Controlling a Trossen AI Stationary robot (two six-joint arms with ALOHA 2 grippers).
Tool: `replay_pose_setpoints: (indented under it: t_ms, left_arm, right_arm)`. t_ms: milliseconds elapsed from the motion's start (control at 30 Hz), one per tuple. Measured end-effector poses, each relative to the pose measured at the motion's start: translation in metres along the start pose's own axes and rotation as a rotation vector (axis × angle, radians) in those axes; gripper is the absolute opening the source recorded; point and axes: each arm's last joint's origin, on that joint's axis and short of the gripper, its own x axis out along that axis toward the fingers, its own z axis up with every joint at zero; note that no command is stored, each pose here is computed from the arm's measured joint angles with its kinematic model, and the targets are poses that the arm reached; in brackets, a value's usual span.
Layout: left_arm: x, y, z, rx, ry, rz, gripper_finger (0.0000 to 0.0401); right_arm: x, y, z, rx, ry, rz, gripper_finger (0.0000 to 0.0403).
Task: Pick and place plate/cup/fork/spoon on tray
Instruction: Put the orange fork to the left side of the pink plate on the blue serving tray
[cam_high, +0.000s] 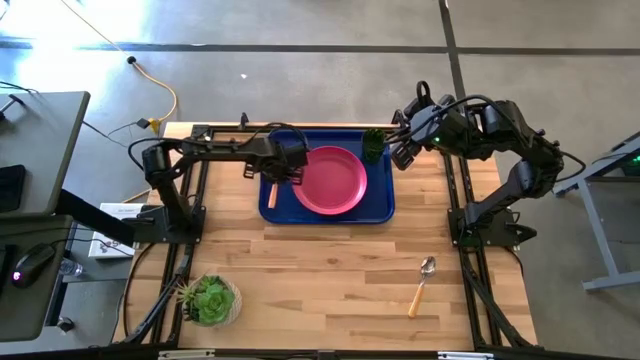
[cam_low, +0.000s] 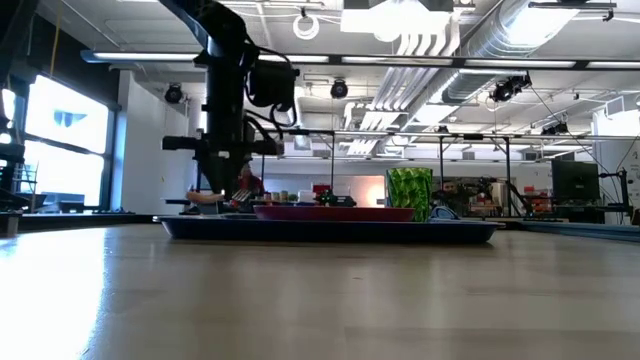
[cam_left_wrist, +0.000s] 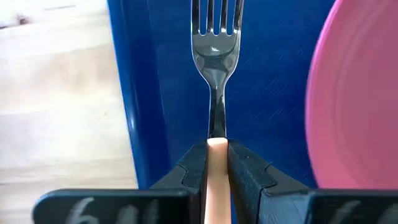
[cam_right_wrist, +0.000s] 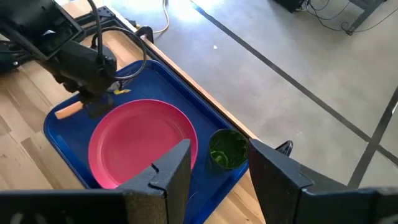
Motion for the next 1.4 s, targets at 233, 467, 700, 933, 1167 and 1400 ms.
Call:
replay_pose_setpoints:
  t_ms: [233,467,700,933,1167,1400]
  left_arm:
    - [0.004,0.002,0.015,-0.049,-0.035,-0.04,0.0035]
    - [0.017,0.01,0.02,-0.114,-0.015,-0.041,0.0035]
    - [0.029,0.016,0.016,-0.114,0.01,-0.029,0.0035]
    - [0.039,0.021,0.014,-0.12,0.023,-0.041,0.0035]
    - [0.039,0.022,0.015,-0.105,0.012,-0.033,0.0035]
    - [0.04,0.024,0.017,-0.097,0.017,-0.035,0.0045]
  right_arm:
    - [0.0,0.0,0.0,0.005,-0.003,-0.005,0.0149]
    - [0.0,0.0,0.0,0.005,-0.004,-0.007,0.0149]
    - [0.0,0.0,0.0,0.005,-0.004,-0.008,0.0149]
    - [0.003,-0.004,0.002,0.031,0.0,-0.024,0.0149]
    - [0.005,-0.007,0.003,0.043,0.002,-0.038,0.0149]
    - [0.005,-0.008,0.003,0.045,0.004,-0.039,0.0149]
